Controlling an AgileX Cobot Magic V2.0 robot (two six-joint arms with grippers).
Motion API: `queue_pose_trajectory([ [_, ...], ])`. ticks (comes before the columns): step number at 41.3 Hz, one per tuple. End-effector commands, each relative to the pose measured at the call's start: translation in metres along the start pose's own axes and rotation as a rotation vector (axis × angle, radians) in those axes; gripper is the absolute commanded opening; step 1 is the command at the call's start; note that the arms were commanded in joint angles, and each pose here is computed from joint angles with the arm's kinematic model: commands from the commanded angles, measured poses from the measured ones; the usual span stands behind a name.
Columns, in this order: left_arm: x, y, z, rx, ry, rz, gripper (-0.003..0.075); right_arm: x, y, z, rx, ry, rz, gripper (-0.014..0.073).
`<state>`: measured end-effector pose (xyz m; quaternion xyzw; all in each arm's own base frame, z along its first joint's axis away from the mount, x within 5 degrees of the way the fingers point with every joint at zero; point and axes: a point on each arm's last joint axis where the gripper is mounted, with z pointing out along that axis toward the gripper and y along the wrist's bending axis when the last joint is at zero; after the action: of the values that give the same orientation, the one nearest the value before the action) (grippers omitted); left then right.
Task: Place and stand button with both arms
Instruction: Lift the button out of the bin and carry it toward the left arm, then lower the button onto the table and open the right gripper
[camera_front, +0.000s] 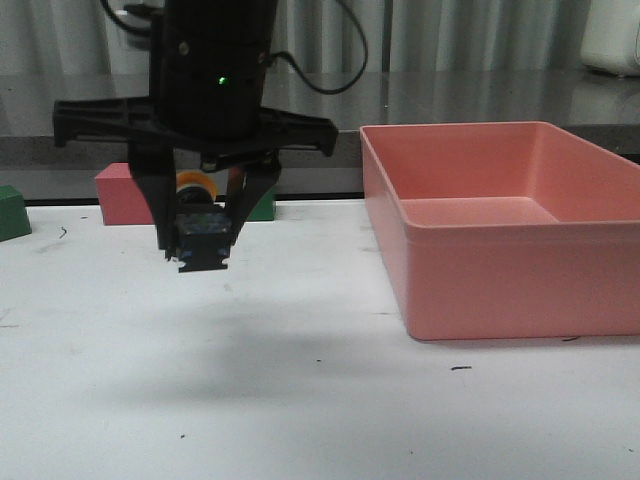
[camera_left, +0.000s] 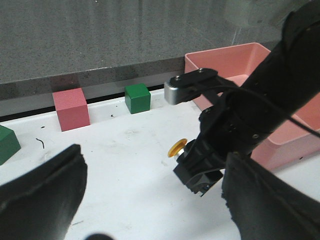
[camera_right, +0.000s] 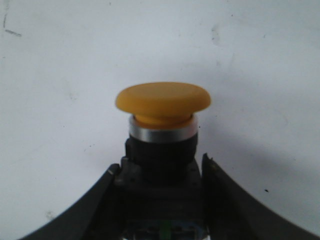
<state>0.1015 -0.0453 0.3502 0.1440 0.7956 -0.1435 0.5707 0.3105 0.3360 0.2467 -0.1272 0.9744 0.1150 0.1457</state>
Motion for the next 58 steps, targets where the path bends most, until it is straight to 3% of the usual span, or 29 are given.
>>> queue_pose_trajectory([
  [1, -0.017, -0.002, -0.004, 0.011, -0.102, 0.002, 0.0547, -0.014, 0.014, -0.023, -0.035, -0.066, 0.027, 0.0245],
  [11, -0.017, -0.002, -0.004, 0.011, -0.102, 0.002, 0.0547, -0.027, 0.024, 0.005, 0.023, 0.013, 0.131, 0.0245],
  [20, -0.017, -0.002, -0.004, 0.011, -0.102, 0.002, 0.0547, -0.034, 0.030, 0.020, 0.008, 0.009, 0.258, 0.0250],
  [30, -0.017, -0.002, -0.004, 0.011, -0.102, 0.002, 0.0547, -0.035, 0.029, 0.025, 0.022, 0.006, 0.290, 0.0253],
  [46, -0.017, -0.002, -0.004, 0.011, -0.102, 0.002, 0.0547, -0.030, 0.028, 0.043, 0.049, 0.053, 0.294, 0.0364],
  [55, -0.017, -0.002, -0.004, 0.011, -0.102, 0.002, 0.0547, -0.030, 0.027, 0.043, 0.049, 0.053, 0.293, 0.0500],
  [58, -0.017, -0.002, -0.004, 0.011, -0.102, 0.002, 0.0547, -0.030, 0.027, 0.042, 0.052, 0.057, 0.293, 0.0504],
])
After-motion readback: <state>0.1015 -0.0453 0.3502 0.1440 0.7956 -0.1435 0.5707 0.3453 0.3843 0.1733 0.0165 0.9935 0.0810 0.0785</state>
